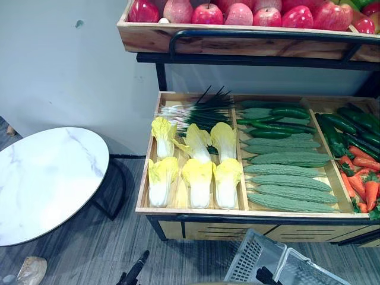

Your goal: Pick vegetable in the basket

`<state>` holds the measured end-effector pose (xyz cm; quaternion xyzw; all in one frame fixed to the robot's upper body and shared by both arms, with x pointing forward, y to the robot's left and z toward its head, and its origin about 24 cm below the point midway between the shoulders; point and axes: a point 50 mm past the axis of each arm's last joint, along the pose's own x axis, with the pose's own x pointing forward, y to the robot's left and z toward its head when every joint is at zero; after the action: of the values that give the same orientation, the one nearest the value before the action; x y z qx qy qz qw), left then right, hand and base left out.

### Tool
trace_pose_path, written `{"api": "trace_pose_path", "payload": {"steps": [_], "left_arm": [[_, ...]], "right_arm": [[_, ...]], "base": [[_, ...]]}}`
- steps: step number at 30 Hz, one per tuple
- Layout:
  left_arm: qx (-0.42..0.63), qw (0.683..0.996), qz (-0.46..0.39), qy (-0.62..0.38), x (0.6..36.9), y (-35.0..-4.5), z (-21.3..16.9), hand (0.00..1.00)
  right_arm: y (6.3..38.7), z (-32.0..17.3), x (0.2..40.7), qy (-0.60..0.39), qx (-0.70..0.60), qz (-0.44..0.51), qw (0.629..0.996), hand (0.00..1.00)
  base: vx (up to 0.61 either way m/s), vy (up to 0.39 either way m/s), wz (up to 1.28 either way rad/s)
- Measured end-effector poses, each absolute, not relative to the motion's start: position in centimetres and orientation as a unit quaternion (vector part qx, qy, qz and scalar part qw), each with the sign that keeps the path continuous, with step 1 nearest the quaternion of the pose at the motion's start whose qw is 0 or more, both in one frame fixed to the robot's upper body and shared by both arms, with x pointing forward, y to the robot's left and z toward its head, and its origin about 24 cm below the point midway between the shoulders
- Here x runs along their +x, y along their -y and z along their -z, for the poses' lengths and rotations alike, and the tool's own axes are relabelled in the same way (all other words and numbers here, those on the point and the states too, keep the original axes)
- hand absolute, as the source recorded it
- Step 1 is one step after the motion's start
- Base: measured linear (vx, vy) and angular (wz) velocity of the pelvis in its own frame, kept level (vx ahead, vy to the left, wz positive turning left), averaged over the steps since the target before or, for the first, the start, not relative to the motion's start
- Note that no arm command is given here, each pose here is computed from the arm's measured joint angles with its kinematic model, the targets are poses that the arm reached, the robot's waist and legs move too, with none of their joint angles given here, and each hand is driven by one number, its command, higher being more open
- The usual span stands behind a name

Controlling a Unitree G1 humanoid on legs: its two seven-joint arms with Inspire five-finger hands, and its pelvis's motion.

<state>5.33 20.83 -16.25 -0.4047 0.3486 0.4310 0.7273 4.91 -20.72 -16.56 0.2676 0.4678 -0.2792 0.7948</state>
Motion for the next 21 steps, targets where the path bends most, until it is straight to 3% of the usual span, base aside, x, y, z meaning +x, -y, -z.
{"api": "trace_pose_path", "payload": {"steps": [1,2,5,10,17,21], "left_arm": [[-0.413,0.718,-0.45,-0.334,5.1,-21.1,16.2,1.0],[-0.439,0.687,-0.499,-0.294,4.6,-21.1,16.2,1.0],[-0.46,0.632,-0.584,-0.22,3.2,-21.5,16.0,1.0],[-0.418,0.588,-0.689,-0.072,1.1,-24.8,14.4,1.0],[-0.344,0.599,-0.71,0.14,1.8,-29.7,9.7,1.0],[-0.313,0.672,-0.63,0.232,5.9,-31.9,4.9,1.0]], "right_arm": [[20.8,16.6,4.9,-0.468,0.268,0.28,0.795,0.0],[20.8,16.6,4.8,-0.468,0.268,0.282,0.793,0.0],[20.8,16.6,4.7,-0.469,0.273,0.285,0.79,0.0],[20.8,16.7,3.7,-0.482,0.277,0.291,0.779,0.0],[20.7,16.7,3.6,-0.493,0.266,0.276,0.781,0.0],[20.6,16.8,3.3,-0.503,0.256,0.266,0.781,0.0]], "base": [[-0.04,-0.037,0.02],[-0.03,-0.03,0.02],[-0.04,-0.024,0.02],[-0.01,-0.016,0.04],[0.04,0.006,-0.02],[0.05,0.007,-0.02]]}}
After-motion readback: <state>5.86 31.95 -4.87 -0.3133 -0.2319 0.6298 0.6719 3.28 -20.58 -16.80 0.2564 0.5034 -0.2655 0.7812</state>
